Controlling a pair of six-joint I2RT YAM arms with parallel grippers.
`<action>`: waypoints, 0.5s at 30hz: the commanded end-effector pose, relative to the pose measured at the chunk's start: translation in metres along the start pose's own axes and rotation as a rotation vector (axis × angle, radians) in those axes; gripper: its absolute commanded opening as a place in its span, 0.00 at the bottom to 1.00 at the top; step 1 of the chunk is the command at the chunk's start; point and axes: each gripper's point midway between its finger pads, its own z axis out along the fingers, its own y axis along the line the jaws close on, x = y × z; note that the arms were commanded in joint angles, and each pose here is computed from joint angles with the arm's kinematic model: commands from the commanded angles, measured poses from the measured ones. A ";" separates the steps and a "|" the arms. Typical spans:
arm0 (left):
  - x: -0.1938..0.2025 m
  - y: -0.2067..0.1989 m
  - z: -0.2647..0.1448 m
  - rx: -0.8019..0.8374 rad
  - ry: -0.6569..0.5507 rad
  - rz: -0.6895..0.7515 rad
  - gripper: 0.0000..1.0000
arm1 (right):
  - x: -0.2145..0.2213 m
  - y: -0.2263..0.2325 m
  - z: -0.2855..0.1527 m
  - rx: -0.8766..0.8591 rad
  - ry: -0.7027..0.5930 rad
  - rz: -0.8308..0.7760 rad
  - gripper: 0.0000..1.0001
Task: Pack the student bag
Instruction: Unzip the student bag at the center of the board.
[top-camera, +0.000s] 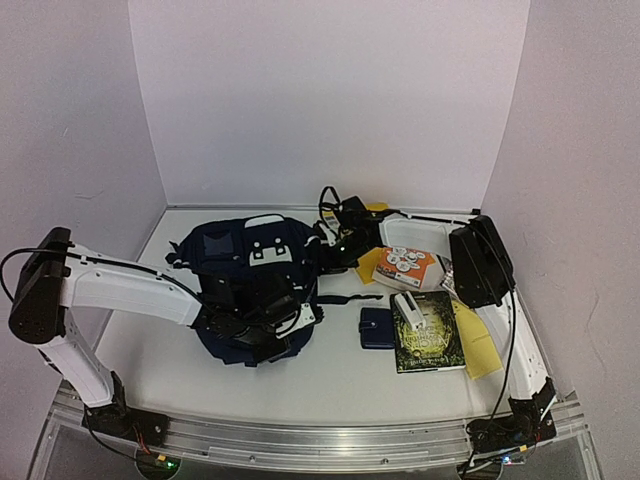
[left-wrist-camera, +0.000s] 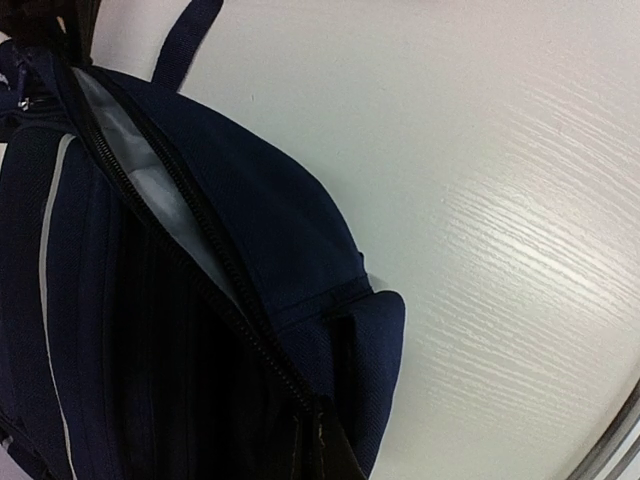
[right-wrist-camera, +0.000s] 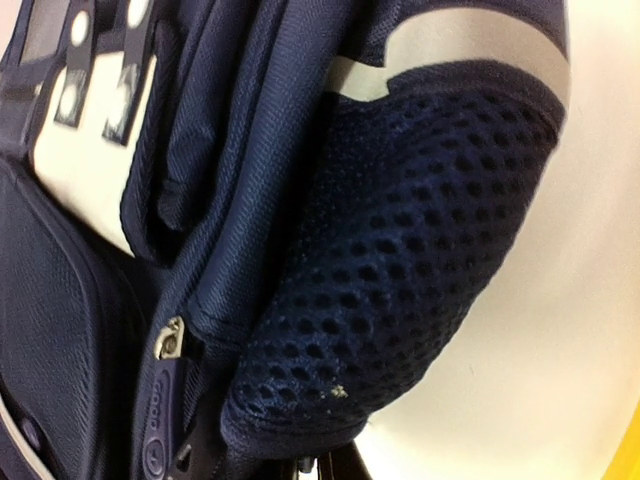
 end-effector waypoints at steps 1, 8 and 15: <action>-0.030 -0.009 0.002 0.036 -0.055 -0.050 0.01 | -0.056 0.026 -0.009 -0.019 -0.167 -0.039 0.07; -0.040 -0.012 0.019 0.042 -0.061 -0.129 0.05 | -0.056 0.055 0.007 -0.094 -0.160 -0.048 0.15; -0.048 0.008 0.026 -0.013 -0.042 -0.251 0.23 | -0.067 0.059 -0.020 -0.081 -0.194 -0.064 0.60</action>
